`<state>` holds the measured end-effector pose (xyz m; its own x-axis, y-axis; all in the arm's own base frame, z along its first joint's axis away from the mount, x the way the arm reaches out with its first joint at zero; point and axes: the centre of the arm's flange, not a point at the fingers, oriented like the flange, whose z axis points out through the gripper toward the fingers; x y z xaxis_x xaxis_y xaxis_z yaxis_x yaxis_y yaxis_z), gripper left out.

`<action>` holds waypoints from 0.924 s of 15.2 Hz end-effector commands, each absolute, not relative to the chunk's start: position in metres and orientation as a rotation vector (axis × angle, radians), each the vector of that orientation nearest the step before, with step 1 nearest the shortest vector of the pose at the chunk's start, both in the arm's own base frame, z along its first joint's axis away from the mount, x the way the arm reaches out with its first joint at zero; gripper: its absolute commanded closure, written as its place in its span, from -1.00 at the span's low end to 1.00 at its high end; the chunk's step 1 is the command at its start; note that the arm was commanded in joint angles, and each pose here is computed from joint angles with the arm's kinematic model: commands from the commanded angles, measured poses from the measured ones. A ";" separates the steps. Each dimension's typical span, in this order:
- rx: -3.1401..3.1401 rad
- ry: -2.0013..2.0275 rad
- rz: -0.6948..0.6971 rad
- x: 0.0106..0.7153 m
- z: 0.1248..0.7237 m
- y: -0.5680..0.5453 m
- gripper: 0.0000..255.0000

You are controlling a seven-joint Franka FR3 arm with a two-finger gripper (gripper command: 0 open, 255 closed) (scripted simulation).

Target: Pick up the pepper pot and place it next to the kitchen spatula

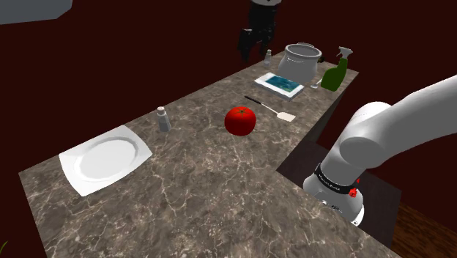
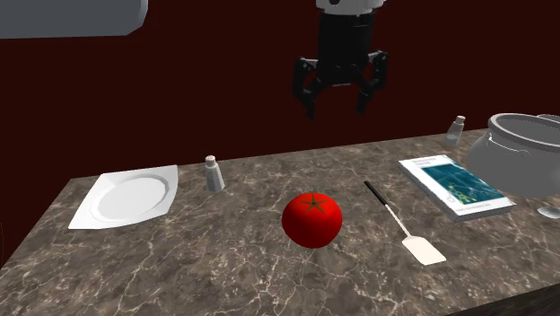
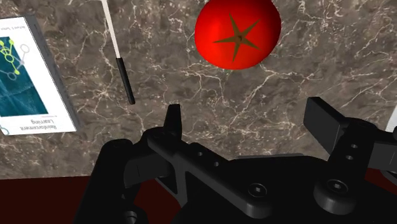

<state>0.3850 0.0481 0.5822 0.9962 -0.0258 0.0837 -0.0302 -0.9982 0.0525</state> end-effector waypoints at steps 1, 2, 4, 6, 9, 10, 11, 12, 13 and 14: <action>3.082 -0.033 0.126 0.402 0.570 0.068 -1.00; 3.080 -0.029 0.124 0.410 0.564 0.077 -1.00; 3.076 -0.019 0.120 0.426 0.552 0.095 -1.00; 3.072 -0.009 0.116 0.443 0.540 0.112 -1.00; 3.066 0.006 0.111 0.467 0.522 0.139 -1.00; 3.064 0.011 0.109 0.475 0.516 0.148 -1.00; 3.062 0.016 0.107 0.482 0.509 0.157 -1.00; 3.060 0.020 0.105 0.490 0.503 0.166 -1.00; 3.058 0.025 0.103 0.498 0.497 0.175 -1.00; 3.056 0.030 0.101 0.506 0.491 0.184 -1.00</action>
<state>0.4988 0.1762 0.4992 0.9975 0.0198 0.0671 0.0142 -0.9965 0.0830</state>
